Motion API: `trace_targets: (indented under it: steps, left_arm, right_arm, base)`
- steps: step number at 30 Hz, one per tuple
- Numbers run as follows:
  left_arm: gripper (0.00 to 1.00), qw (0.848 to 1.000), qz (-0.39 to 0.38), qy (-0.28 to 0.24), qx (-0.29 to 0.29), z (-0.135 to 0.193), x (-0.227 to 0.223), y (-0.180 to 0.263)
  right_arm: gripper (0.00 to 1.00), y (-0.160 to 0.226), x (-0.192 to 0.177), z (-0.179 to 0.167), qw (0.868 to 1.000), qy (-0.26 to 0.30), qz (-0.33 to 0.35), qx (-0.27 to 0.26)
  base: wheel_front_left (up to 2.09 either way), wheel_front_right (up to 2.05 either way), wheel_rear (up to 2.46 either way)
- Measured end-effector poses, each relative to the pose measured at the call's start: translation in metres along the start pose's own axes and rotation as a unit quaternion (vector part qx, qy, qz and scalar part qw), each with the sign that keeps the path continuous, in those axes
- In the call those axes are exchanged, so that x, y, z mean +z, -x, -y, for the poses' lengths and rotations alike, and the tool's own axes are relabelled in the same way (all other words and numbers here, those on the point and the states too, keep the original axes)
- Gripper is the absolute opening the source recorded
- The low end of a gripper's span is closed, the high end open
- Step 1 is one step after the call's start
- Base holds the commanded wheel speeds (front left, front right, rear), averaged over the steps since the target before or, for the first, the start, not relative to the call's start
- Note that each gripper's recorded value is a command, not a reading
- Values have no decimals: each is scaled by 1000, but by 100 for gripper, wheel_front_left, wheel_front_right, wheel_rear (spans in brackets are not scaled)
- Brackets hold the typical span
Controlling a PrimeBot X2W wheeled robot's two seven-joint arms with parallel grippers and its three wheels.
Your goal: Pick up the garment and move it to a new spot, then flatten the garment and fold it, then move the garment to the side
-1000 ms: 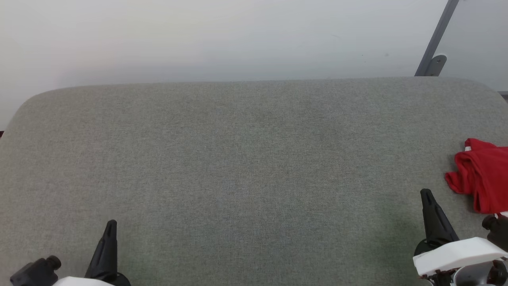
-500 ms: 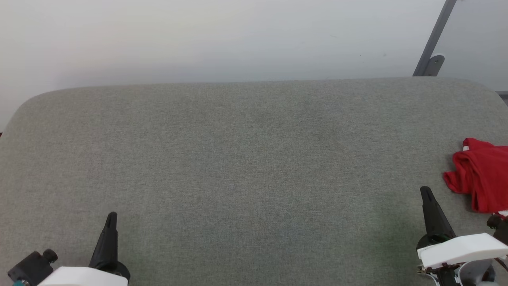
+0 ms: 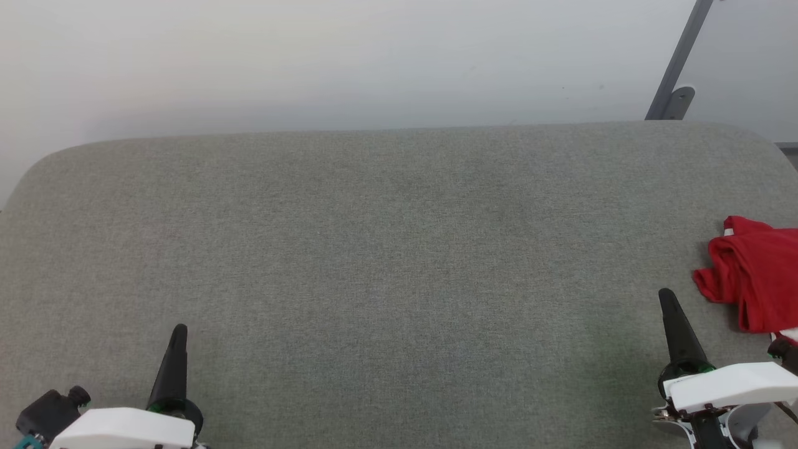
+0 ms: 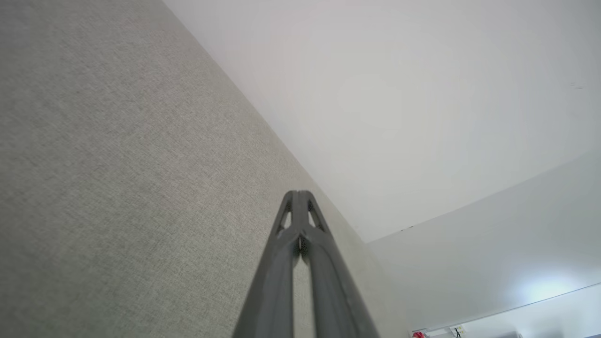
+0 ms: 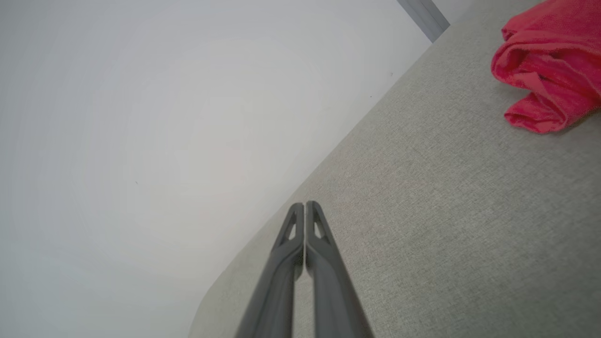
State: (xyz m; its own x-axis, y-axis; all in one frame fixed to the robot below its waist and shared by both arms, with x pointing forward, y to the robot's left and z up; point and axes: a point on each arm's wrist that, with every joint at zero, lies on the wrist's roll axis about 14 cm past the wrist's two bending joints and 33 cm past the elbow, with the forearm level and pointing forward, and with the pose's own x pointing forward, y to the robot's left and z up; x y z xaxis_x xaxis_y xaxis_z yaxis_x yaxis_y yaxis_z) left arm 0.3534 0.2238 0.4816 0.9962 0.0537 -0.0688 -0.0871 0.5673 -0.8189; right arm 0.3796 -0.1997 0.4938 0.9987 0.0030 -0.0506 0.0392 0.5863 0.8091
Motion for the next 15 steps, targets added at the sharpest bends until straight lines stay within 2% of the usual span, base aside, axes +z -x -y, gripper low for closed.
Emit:
trace_targets:
  steps: [15]
  left_arm:
    - [0,997,-2,77,-2,6,-2,-8]
  right_arm:
    - [0,-3,1,-1,997,-80,1,1]
  base:
    - [0,0,0]
